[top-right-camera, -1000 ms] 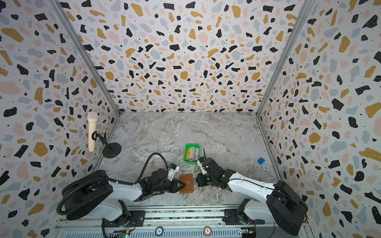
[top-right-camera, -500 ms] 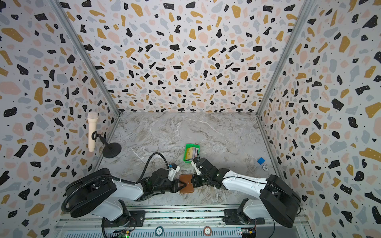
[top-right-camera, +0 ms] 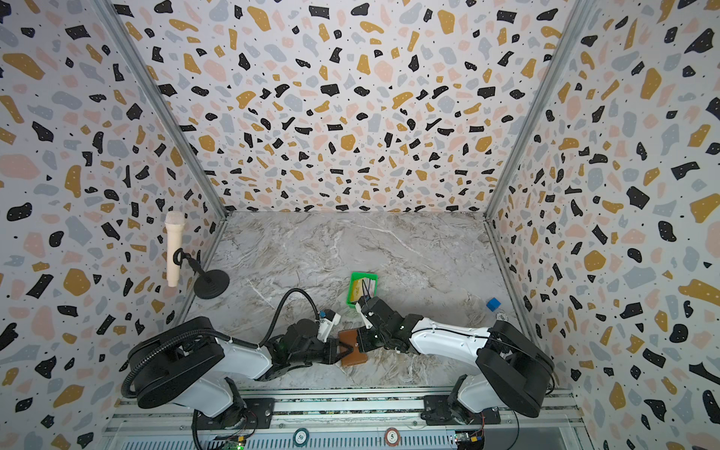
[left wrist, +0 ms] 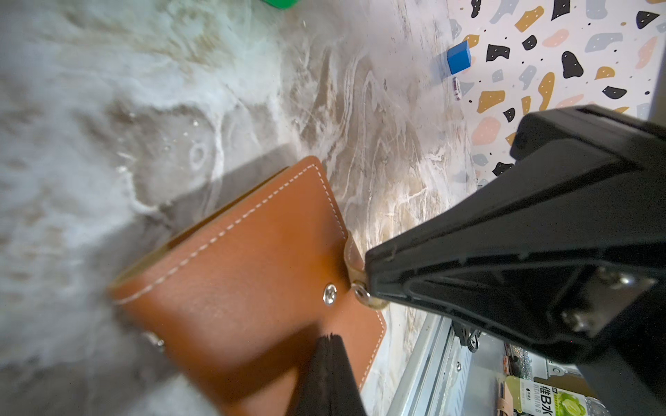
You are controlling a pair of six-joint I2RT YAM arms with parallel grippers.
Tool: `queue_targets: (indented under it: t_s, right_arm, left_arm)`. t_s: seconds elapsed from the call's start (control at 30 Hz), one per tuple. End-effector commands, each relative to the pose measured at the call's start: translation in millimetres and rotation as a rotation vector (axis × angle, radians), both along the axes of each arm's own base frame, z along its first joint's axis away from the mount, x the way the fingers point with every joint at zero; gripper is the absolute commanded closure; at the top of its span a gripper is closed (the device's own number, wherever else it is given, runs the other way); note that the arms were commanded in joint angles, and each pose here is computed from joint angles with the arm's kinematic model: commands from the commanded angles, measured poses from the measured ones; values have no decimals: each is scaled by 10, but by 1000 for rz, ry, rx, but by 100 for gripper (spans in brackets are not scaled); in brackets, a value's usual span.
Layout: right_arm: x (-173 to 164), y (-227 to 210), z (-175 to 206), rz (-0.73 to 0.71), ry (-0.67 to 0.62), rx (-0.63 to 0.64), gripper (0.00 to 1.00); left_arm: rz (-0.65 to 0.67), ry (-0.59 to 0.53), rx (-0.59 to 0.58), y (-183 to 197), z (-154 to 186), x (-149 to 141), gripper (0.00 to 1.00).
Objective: Insert credit cards into a card holder
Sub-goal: Close the button on the card holder.
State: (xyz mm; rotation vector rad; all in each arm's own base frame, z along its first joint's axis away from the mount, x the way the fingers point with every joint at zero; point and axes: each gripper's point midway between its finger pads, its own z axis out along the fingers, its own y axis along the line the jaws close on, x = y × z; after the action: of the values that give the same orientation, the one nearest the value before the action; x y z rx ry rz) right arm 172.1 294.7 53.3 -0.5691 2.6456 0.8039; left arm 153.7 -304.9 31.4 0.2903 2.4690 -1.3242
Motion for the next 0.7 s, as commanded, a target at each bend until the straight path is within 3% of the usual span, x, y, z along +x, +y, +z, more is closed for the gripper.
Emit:
queue_targets:
  t_s: [0.0,0.67]
  right_arm:
    - [49,7,36,5,-43,-51,100]
    - [-44,17,-196,56,-14,-151,100]
  left_arm:
    - [-17,59,61,115,-215,-140,100]
    - [-24,69,52,106,-248,-157,100]
